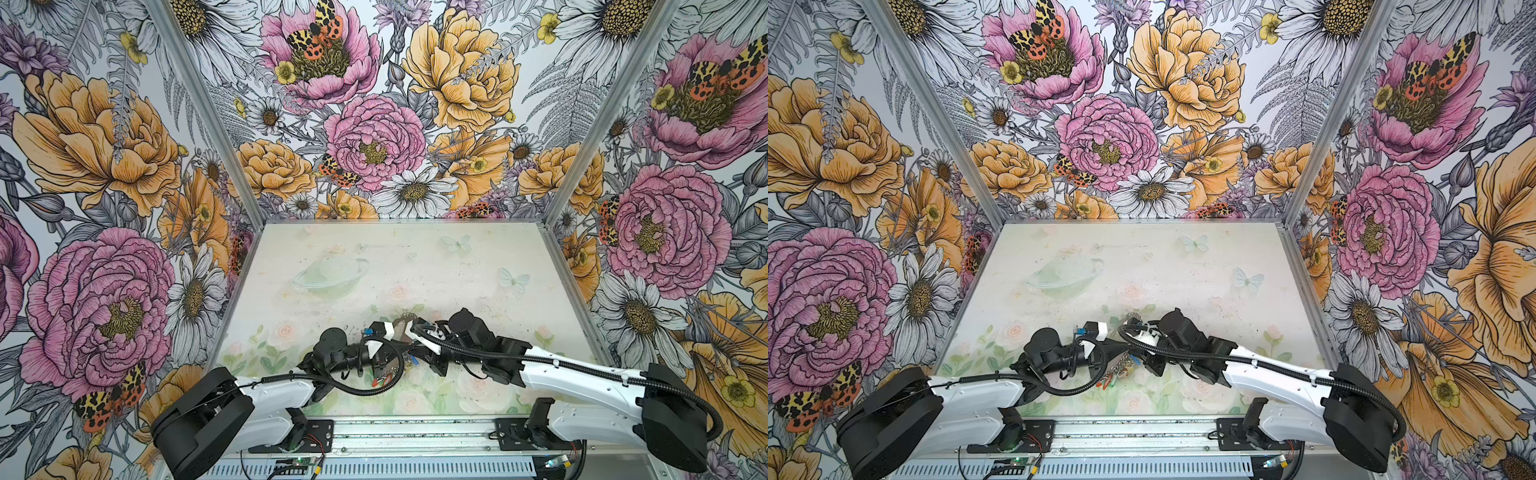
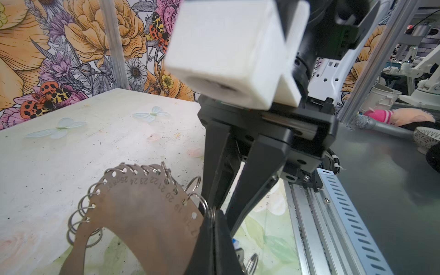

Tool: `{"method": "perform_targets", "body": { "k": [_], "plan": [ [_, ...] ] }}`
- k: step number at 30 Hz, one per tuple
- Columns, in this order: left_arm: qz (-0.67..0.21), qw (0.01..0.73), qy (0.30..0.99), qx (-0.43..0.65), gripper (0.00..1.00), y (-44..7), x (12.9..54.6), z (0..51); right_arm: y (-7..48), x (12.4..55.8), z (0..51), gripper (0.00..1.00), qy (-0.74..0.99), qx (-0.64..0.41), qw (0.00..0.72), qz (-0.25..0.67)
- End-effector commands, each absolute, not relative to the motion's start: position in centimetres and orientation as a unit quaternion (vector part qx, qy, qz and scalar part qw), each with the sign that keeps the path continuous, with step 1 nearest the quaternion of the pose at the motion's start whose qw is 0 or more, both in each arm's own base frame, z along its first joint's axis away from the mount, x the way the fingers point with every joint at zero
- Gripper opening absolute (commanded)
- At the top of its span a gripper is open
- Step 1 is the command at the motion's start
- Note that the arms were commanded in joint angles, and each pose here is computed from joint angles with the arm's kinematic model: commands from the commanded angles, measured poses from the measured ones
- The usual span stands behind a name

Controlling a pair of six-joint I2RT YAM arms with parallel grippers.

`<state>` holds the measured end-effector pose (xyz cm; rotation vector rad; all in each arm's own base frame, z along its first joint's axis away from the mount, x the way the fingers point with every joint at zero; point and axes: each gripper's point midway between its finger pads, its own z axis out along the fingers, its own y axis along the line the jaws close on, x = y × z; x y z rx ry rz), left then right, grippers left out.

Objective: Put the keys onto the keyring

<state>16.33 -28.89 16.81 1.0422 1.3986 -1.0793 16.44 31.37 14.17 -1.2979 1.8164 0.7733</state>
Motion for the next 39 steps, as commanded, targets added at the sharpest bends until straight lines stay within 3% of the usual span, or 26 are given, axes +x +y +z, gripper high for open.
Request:
{"method": "perform_targets", "body": {
  "k": [1, 13, 25, 39],
  "plan": [
    [-0.457, 0.579, 0.52, 0.431, 0.0, -29.1, 16.0, 21.2, 32.0, 15.4, 15.9, 0.19, 0.68, -0.515, 0.404, 0.33],
    [-0.436, 0.567, 0.539, 0.444, 0.0, -27.6, 15.9, 20.2, 28.7, 16.6, 16.8, 0.27, 0.694, -0.496, 0.45, 0.265],
    [-0.447, 0.551, 0.533, 0.461, 0.0, -27.7, 15.1, 20.0, 30.9, 13.3, 19.7, 0.14, 0.619, -0.534, 0.447, 0.363],
    [-0.468, 0.536, 0.516, 0.477, 0.0, -28.0, 14.1, 20.1, 31.0, 15.3, 18.6, 0.15, 0.651, -0.517, 0.452, 0.324]
  ]
}}
